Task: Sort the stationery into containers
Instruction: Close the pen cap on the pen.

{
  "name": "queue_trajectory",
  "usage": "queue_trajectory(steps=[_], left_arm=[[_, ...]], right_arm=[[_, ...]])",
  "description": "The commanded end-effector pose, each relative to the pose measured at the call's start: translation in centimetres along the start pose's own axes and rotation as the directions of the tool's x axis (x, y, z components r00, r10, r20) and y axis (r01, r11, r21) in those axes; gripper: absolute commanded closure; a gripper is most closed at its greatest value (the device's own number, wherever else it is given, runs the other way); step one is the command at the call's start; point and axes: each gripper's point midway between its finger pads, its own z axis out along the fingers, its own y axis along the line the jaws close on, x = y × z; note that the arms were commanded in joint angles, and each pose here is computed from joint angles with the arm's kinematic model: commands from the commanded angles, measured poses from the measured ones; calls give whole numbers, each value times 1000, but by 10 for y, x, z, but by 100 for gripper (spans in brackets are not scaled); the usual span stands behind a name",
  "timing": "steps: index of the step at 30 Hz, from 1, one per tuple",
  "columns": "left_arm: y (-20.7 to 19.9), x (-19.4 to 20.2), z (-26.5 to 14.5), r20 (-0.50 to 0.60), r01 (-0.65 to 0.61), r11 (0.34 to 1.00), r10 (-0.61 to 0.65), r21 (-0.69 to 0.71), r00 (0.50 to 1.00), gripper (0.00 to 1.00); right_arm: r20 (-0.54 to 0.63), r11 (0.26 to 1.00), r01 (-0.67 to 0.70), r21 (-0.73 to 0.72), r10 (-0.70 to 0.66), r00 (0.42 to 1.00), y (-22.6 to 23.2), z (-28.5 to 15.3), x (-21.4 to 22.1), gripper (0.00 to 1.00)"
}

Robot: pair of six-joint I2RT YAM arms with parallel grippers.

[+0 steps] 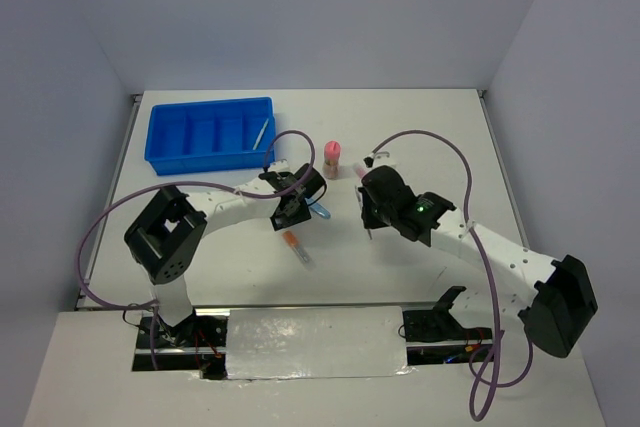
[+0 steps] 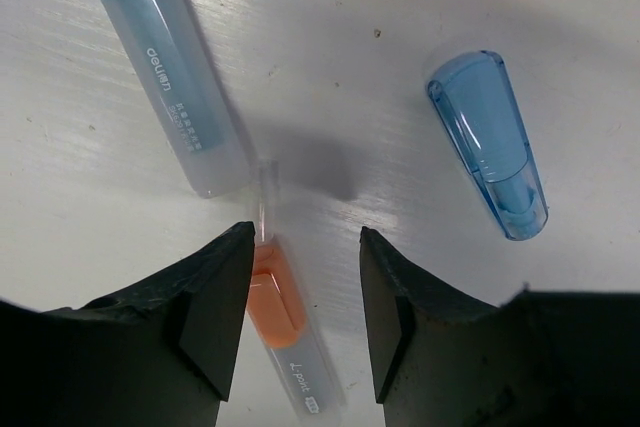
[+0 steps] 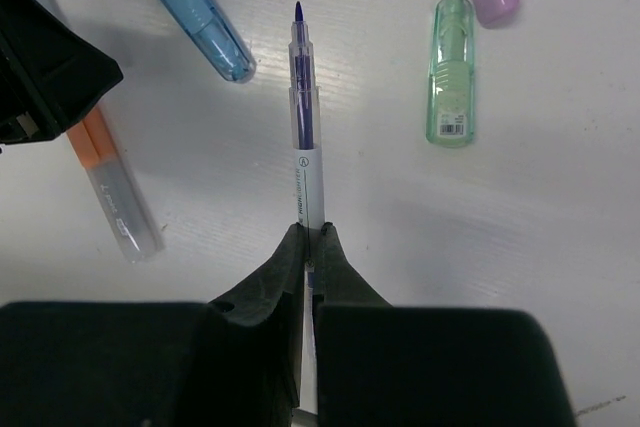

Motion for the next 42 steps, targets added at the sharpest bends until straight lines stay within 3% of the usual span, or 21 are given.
queue_trajectory(steps=[1,14,25,30,36,42], left_arm=[[5,-6,8,21,10,1000,-9,-27,1000,42],[14,4,26,-16,7,999,-7,-36,1000,44],[16,14,36,-54,-2,999,0,-36,999,75],[7,13,34,-62,-28,1000,28,4,998,99],[-7,6,23,-55,-34,998,38,61,998,100],[-29,-14,-14,1,-15,973,15,232,1000,100]], right_arm=[[18,1000,20,-20,-20,1000,9,0,-6,100],[11,999,30,-27,-30,999,15,3,-5,100],[20,999,34,-41,-33,999,18,2,-6,100],[44,994,28,-107,-23,999,27,0,-8,100],[69,986,33,-165,-22,997,34,-7,-10,100],[141,958,40,-283,0,990,49,-22,-18,100]])
